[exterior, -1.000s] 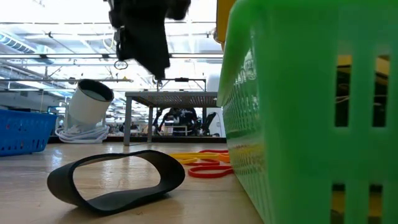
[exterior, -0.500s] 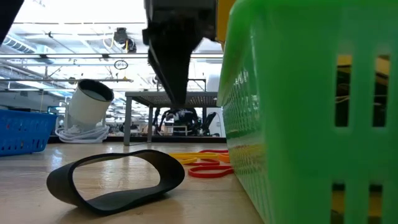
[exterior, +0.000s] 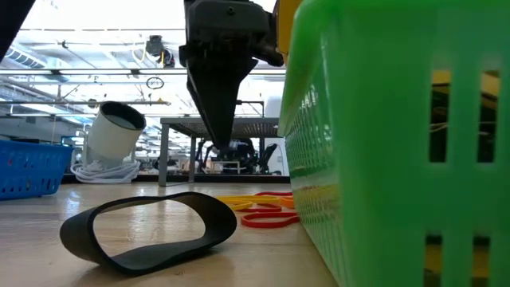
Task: Pick & Place Office Desk Supplies
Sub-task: Put the yellow rubber band into the blue bin
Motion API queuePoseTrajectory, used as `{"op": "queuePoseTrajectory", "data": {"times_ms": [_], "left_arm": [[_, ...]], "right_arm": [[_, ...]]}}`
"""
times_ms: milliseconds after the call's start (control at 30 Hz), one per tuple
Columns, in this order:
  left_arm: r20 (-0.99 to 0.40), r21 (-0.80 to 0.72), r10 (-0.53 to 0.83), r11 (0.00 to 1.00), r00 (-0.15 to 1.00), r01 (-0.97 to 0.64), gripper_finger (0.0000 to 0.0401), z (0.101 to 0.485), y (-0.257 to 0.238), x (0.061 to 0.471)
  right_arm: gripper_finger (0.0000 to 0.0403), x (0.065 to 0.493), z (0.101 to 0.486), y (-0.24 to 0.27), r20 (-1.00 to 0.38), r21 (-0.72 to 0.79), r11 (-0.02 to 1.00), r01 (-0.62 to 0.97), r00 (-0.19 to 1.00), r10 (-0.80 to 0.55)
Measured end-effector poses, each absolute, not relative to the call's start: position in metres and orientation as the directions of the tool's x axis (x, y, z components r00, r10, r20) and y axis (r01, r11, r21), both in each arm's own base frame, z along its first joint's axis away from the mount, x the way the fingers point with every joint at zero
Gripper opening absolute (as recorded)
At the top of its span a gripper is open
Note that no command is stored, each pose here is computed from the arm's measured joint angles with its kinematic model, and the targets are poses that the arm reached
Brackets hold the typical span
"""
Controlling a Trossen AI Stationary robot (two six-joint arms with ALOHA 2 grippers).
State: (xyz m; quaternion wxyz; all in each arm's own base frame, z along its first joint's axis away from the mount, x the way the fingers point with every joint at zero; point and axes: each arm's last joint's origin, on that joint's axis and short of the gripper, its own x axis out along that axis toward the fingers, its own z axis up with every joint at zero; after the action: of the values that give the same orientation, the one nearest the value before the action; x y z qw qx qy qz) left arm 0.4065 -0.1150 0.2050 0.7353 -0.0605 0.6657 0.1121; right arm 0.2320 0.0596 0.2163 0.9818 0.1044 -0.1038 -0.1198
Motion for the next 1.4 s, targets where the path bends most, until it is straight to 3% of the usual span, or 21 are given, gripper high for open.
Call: {"op": "queuePoseTrajectory", "data": {"times_ms": [233,467,800,1400], "left_arm": [[-0.995,0.073,0.087,0.961,0.041,-0.266,0.0252,0.189,-0.106,0.402],[-1.0,0.011,0.016,0.956,0.018,-0.292,0.028,0.17,-0.1,0.4],[-0.994,-0.061,-0.031,0.956,0.107,-0.286,0.0285,0.17,-0.098,0.41],[-0.998,-0.061,-0.052,0.955,0.038,-0.289,0.0285,0.155,-0.086,0.411]], "right_arm": [[0.0155,0.232,0.216,0.06,0.179,0.23,0.949,0.214,0.95,-0.257],[0.0155,0.232,0.216,0.06,0.176,0.228,0.95,0.214,0.95,-0.257],[0.0155,0.232,0.216,0.06,0.176,0.228,0.95,0.214,0.95,-0.257],[0.0155,0.232,0.215,0.06,0.163,0.213,0.952,0.219,0.953,-0.256]]}}
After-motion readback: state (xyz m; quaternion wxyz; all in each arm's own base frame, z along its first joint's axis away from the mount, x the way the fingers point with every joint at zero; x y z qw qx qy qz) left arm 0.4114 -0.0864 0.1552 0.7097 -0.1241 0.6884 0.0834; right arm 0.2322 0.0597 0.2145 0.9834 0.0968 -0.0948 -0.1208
